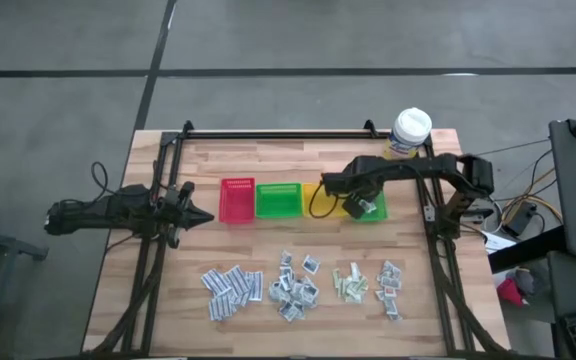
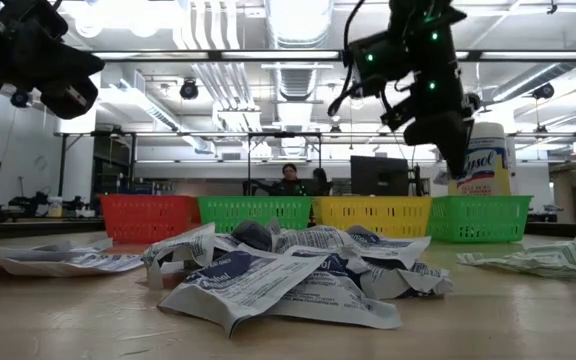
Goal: Pick & Place First Aid Supplies
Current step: Put the blue alcohol pad into the right green bin
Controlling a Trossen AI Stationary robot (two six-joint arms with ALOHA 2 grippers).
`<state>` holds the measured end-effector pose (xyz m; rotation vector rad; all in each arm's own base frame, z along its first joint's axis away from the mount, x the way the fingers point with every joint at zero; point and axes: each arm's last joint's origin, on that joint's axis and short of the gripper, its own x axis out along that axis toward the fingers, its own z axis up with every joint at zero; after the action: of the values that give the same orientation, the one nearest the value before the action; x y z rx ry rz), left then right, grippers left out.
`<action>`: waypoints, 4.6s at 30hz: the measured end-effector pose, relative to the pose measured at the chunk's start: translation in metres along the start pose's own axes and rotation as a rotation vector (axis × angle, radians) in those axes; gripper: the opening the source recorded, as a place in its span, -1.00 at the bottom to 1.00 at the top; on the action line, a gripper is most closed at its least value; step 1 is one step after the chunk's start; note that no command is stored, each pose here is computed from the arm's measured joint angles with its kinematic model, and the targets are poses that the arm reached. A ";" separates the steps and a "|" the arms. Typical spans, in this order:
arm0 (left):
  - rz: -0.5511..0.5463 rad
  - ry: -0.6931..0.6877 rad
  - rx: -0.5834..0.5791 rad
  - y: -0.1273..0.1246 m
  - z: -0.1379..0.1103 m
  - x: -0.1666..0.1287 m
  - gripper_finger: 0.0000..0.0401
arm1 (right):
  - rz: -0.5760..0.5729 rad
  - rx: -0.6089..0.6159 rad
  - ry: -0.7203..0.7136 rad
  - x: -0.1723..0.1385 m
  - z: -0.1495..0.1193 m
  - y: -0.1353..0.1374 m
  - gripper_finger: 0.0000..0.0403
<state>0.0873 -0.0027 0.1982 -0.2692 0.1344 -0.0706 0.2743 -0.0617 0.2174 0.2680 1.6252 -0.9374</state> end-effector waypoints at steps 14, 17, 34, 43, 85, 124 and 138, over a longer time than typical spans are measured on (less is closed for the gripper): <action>0.000 0.000 -0.047 0.000 0.000 0.000 -1.00 | 0.086 0.065 0.026 0.040 0.002 0.000 -0.96; 0.000 0.000 -0.061 0.000 0.000 0.000 -1.00 | 0.101 0.065 0.024 0.045 0.001 0.003 -0.96; 0.000 0.000 -0.062 0.000 0.000 0.000 -1.00 | 0.135 0.020 -0.044 0.050 0.005 0.007 -0.96; 0.000 0.000 -0.062 0.000 0.000 0.000 -1.00 | 0.140 -0.003 -0.059 0.050 0.006 0.008 -0.78; 0.000 0.000 -0.061 0.000 0.000 0.000 -1.00 | 0.363 -0.079 -0.042 -0.022 0.005 0.026 -0.71; 0.000 0.000 -0.061 0.000 0.000 0.000 -1.00 | 0.682 -0.525 -0.498 -0.080 -0.061 0.133 -0.74; 0.000 0.001 -0.061 0.000 0.000 0.000 -1.00 | 0.599 -0.564 -0.405 -0.042 -0.053 0.166 -0.42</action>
<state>0.0873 -0.0027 0.1982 -0.3305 0.1373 -0.0666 0.3529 0.0957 0.1851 0.1433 1.2546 -0.0518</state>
